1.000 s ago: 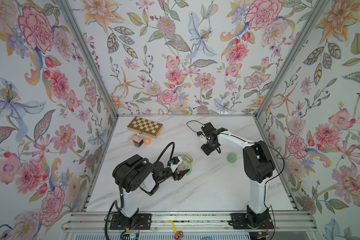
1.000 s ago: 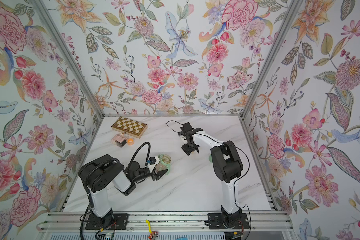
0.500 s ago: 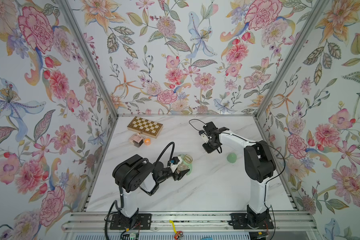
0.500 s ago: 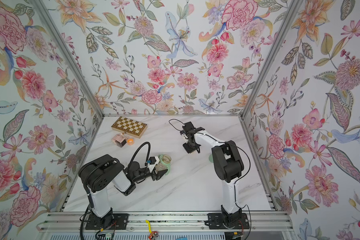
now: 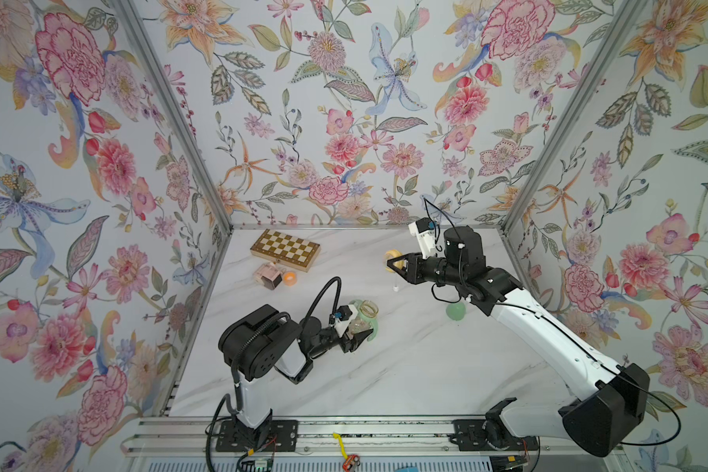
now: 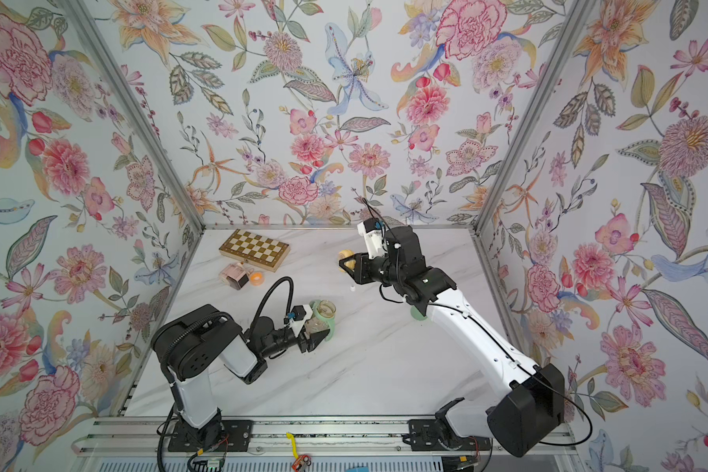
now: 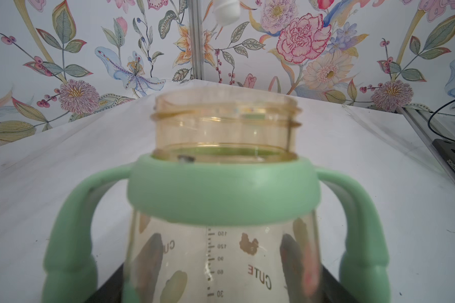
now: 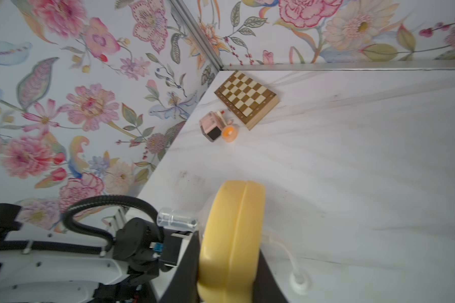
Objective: Assemble the baby bottles
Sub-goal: Pick up the nipple from the center of the board, then close the nipple on the baby bottle.
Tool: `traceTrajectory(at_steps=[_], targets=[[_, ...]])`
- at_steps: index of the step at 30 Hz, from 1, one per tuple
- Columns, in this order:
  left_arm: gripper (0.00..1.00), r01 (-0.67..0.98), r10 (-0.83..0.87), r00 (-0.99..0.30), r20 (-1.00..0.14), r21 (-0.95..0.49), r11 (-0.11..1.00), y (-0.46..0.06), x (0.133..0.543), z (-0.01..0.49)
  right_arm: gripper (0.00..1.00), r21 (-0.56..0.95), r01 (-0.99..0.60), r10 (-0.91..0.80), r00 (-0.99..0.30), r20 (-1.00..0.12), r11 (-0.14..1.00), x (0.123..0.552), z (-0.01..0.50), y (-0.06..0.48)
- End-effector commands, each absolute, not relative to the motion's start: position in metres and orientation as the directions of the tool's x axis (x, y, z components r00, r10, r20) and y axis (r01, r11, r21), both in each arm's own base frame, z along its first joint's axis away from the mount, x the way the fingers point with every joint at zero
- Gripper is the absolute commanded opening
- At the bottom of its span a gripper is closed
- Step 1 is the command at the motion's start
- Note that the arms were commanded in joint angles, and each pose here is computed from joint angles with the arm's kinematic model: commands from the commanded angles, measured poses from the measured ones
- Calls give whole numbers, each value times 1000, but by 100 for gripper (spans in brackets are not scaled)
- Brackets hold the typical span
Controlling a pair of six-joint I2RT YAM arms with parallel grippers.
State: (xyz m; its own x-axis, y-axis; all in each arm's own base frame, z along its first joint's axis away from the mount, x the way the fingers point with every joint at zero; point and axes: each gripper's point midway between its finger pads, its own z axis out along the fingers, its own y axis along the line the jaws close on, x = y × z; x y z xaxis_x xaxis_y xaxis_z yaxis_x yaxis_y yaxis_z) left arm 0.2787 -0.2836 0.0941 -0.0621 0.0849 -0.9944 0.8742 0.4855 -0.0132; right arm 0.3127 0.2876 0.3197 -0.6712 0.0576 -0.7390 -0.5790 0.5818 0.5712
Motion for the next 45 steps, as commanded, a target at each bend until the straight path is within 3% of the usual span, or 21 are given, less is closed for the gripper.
traceTrajectory(at_steps=[1, 22, 45], targets=[[14, 847, -101, 184, -978, 106, 520, -279, 286, 171, 15, 689, -585, 119, -719, -684, 428, 297, 343, 316], [14, 844, -160, 221, -962, 107, 526, -275, 285, 200, 14, 734, -582, 78, -763, -642, 349, 265, 307, 357], [14, 833, -145, 221, -964, 109, 543, -273, 289, 196, 15, 694, -630, 86, -716, -693, 349, 258, 341, 349]])
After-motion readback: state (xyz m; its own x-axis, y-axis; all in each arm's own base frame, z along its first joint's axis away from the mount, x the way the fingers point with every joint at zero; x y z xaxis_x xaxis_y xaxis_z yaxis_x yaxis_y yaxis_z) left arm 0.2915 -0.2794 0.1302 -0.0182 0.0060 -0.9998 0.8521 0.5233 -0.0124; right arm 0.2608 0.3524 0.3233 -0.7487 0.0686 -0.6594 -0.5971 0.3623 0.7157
